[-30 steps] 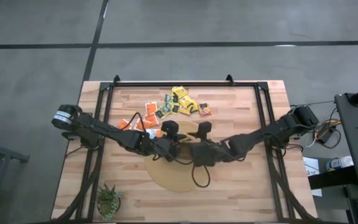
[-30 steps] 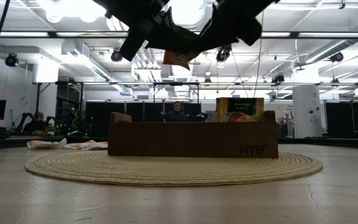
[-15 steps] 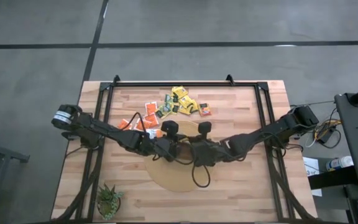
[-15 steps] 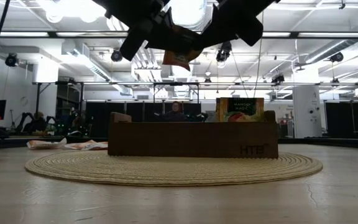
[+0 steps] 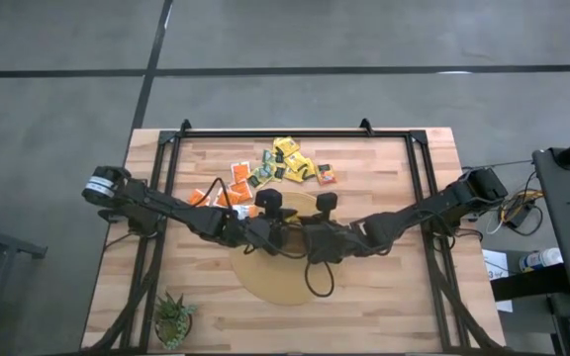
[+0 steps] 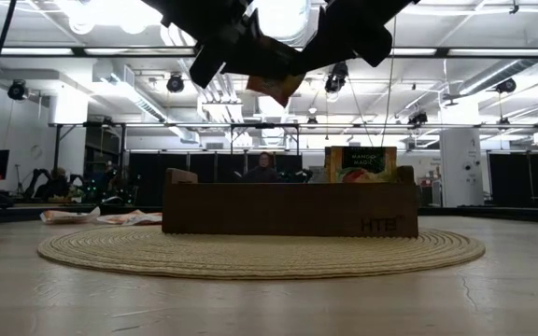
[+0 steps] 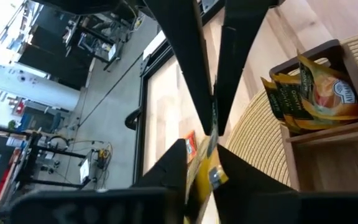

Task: Pick & Place Tea
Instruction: Put the orange and green tea bag into the wooden organizer

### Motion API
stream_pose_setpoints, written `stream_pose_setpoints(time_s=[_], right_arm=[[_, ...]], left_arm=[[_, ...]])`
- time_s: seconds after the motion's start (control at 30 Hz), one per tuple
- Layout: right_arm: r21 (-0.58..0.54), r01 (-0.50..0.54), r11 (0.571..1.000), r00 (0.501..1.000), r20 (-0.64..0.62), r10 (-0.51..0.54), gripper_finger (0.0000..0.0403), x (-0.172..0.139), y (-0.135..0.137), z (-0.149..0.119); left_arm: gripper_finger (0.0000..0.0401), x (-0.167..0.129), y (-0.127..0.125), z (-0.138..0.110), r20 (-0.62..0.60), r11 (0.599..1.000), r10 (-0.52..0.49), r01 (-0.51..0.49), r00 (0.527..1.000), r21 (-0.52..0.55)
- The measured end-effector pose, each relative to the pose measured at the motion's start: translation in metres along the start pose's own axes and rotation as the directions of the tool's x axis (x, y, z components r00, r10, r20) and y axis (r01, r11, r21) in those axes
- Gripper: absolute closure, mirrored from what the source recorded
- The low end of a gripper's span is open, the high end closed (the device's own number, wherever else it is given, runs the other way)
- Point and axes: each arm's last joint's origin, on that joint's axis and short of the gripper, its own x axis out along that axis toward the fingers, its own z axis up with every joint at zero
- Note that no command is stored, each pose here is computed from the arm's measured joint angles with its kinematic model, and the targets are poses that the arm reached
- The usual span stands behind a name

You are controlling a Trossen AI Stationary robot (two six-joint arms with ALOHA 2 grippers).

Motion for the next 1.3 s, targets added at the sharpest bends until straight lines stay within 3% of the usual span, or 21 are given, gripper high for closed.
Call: stream_pose_setpoints(time_s=[0.43, 0.67, 0.83, 0.93, 1.07, 1.3], right_arm=[[0.056, -0.002, 0.998, 1.0, -0.021, 0.003, 0.0395, -0.011, -0.011, -0.002], [0.102, 0.073, 0.992, 0.991, -0.118, -0.06, 0.0395, -0.026, -0.027, -0.014], [0.212, -0.054, 0.976, 0.98, -0.177, 0.093, 0.0395, -0.04, -0.035, -0.022], [0.291, -0.17, 0.942, 0.956, -0.185, 0.23, 0.0395, -0.045, -0.035, -0.025], [0.326, -0.301, 0.896, 0.906, -0.196, 0.375, 0.0395, -0.045, -0.028, -0.032], [0.339, -0.356, 0.871, 0.873, -0.211, 0.439, 0.0395, -0.043, -0.023, -0.036]], left_arm=[[0.0209, 0.0, 0.001, 0.001, 0.006, 0.999, 0.0, 0.0, 1.0, -0.049], [0.0186, -0.001, 0.0, 0.0, -0.008, 0.998, 0.001, -0.002, 1.0, -0.056], [0.0186, -0.004, 0.002, -0.001, -0.091, 0.991, 0.125, -0.129, 0.988, -0.044], [0.0186, -0.005, 0.004, -0.002, -0.141, 0.977, 0.202, -0.209, 0.969, -0.035], [0.0186, -0.005, 0.005, -0.003, -0.161, 0.97, 0.233, -0.241, 0.959, -0.032], [0.0186, -0.005, 0.006, -0.002, -0.157, 0.969, 0.236, -0.245, 0.959, -0.04]])
